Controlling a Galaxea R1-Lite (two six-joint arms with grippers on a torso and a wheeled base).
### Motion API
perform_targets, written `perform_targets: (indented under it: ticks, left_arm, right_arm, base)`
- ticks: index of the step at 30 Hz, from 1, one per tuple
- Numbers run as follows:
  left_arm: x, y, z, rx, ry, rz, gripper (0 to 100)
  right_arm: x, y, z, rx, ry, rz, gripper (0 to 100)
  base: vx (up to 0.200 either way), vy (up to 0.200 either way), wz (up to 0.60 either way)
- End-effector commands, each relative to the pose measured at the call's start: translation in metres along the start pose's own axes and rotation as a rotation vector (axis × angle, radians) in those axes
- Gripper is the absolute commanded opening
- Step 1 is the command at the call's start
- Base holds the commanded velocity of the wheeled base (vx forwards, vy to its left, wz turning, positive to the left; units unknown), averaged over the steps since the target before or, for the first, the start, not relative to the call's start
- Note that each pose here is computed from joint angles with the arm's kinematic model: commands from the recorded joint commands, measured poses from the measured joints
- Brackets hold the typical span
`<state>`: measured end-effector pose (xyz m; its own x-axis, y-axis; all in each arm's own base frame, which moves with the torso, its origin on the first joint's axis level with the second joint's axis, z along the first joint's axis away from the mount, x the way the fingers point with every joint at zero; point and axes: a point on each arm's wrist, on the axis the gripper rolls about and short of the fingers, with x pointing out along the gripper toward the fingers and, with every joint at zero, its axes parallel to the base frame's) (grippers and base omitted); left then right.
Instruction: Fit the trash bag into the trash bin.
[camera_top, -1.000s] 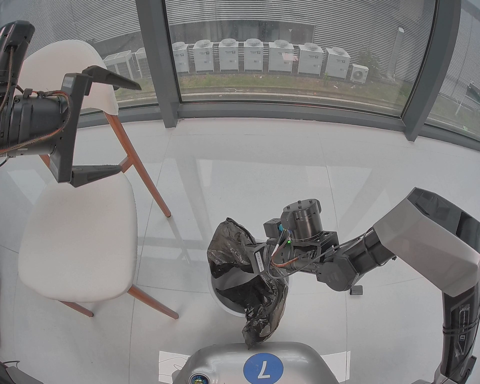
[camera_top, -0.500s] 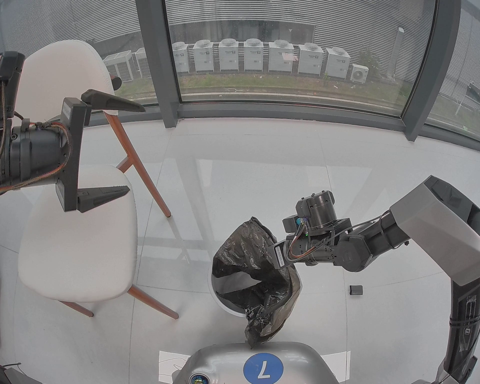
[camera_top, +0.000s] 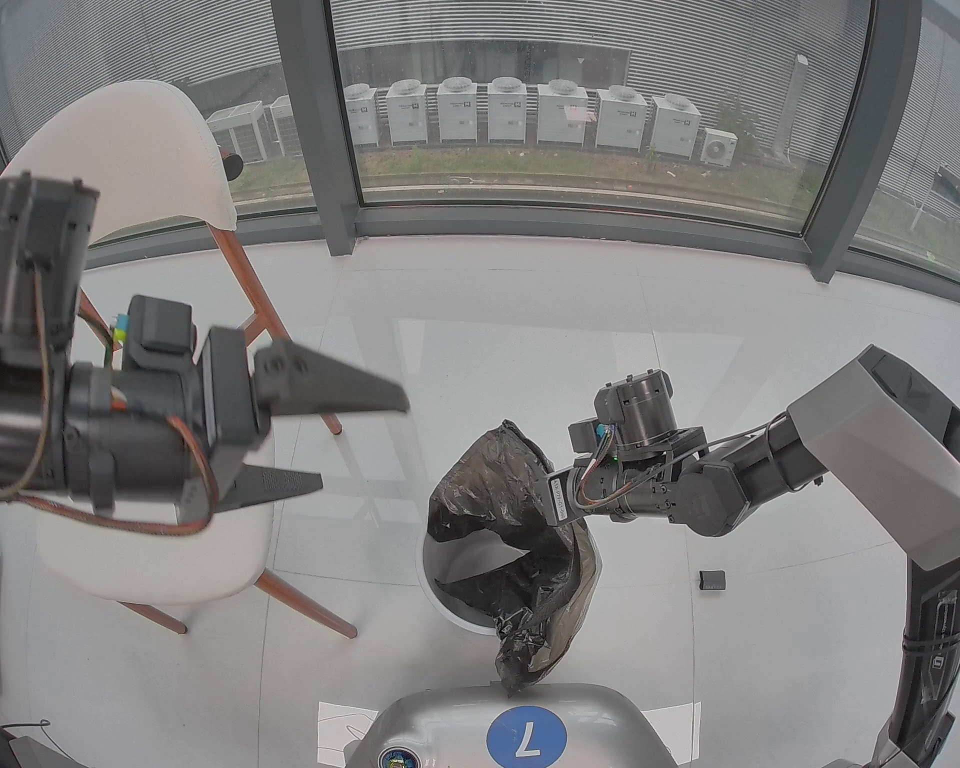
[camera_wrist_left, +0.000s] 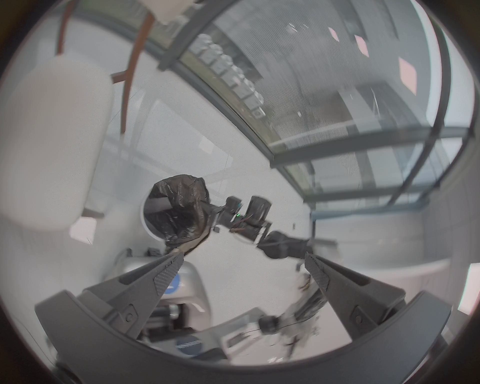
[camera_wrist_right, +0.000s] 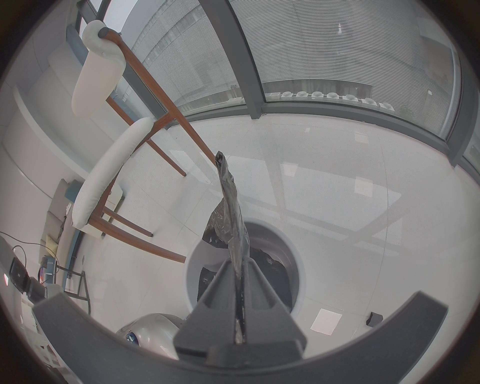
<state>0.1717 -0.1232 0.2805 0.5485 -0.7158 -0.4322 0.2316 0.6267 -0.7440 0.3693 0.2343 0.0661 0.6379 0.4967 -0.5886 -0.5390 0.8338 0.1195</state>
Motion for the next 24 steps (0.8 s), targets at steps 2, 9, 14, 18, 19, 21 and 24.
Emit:
perform_targets:
  ticks: [2,9,14,18,19,21,24]
  left_arm:
    - [0.040,0.056,-0.042,0.225,0.134,0.080,100]
    - [0.105,0.081,-0.062,0.425,0.107,-0.049,100]
    - [0.145,0.094,-0.066,0.481,0.092,-0.099,100]
    - [0.165,0.108,-0.072,0.591,0.138,-0.067,100]
    - [0.168,0.110,-0.072,0.622,0.144,-0.060,100]
    - [0.171,0.111,-0.072,0.642,0.150,-0.052,100]
    - [0.172,0.107,-0.072,0.638,0.180,-0.042,100]
  right_arm:
    - [-0.002,0.003,0.008,0.024,-0.028,0.007,0]
    - [-0.002,0.005,0.013,0.055,-0.044,0.012,0]
    - [-0.002,0.007,0.013,0.061,-0.043,0.017,0]
    - [-0.002,0.009,0.014,0.070,-0.047,0.022,0]
    - [-0.002,0.009,0.014,0.072,-0.047,0.024,0]
    - [-0.001,0.009,0.015,0.072,-0.051,0.024,0]
    - [-0.001,0.008,0.015,0.073,-0.051,0.023,0]
  base:
    - [0.000,0.000,0.00]
    - [0.000,0.000,0.00]
    - [0.000,0.000,0.00]
    - [0.000,0.000,0.00]
    - [0.000,0.000,0.00]
    - [0.000,0.000,0.00]
    - [0.000,0.000,0.00]
